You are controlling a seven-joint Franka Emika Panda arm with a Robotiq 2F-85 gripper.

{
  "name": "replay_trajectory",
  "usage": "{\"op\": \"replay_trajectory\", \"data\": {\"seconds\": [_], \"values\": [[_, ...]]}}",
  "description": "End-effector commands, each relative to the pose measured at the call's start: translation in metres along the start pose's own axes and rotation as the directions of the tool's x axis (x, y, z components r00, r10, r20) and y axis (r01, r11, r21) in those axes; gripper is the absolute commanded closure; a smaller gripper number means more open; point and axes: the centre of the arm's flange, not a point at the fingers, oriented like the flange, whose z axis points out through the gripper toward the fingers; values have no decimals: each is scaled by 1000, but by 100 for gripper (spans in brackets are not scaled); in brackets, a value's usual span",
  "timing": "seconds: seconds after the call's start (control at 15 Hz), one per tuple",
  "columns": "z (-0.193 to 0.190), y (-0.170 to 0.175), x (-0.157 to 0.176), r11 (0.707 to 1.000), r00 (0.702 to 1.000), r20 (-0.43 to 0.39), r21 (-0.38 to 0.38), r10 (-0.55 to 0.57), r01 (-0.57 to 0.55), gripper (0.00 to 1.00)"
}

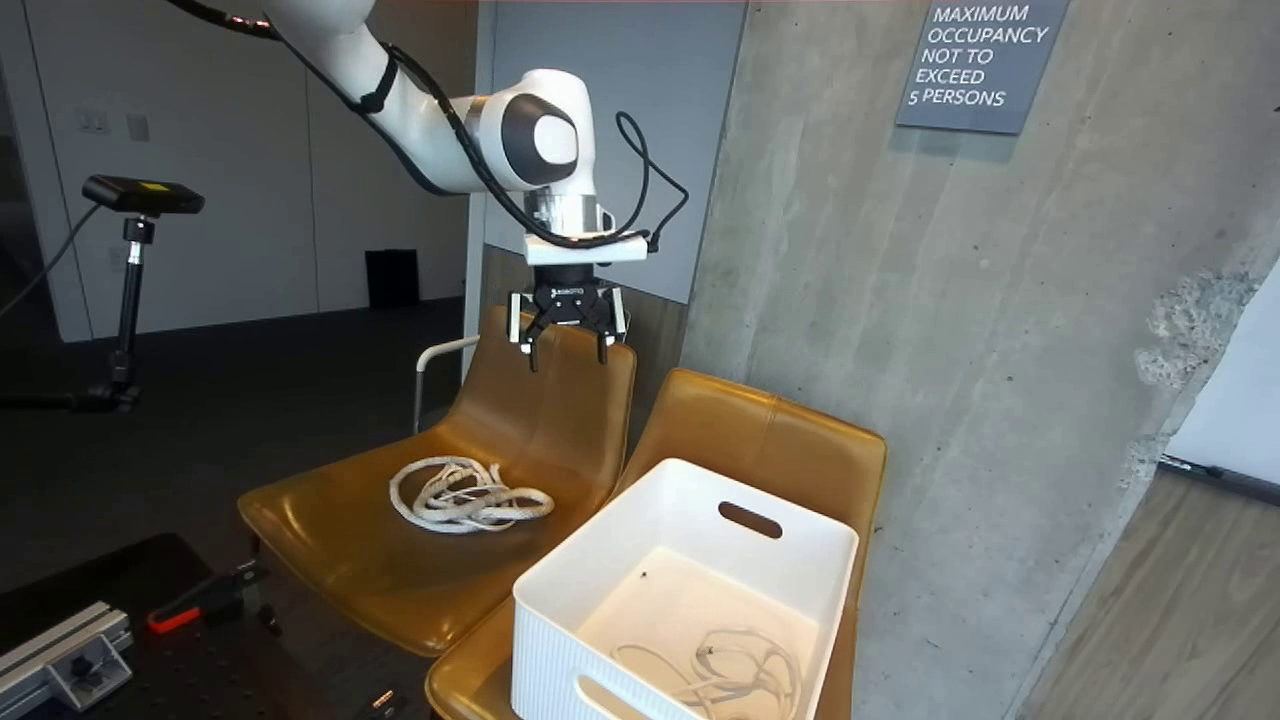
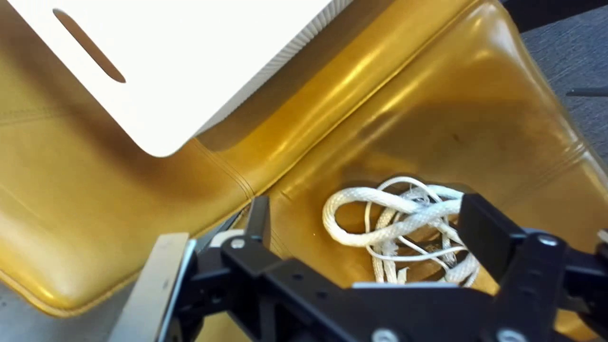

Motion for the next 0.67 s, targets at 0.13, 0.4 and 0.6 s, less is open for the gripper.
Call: {"op": "replay_trajectory", "data": {"seconds": [0.13,0.4,0.6], "values": [[17,31,-92,994,994,-13,-4,107,-107,0],[25,47,-102,991,991,16,3,134,-134,0],[28,45,-97,992,992,18,7,128,-128,0]]}}
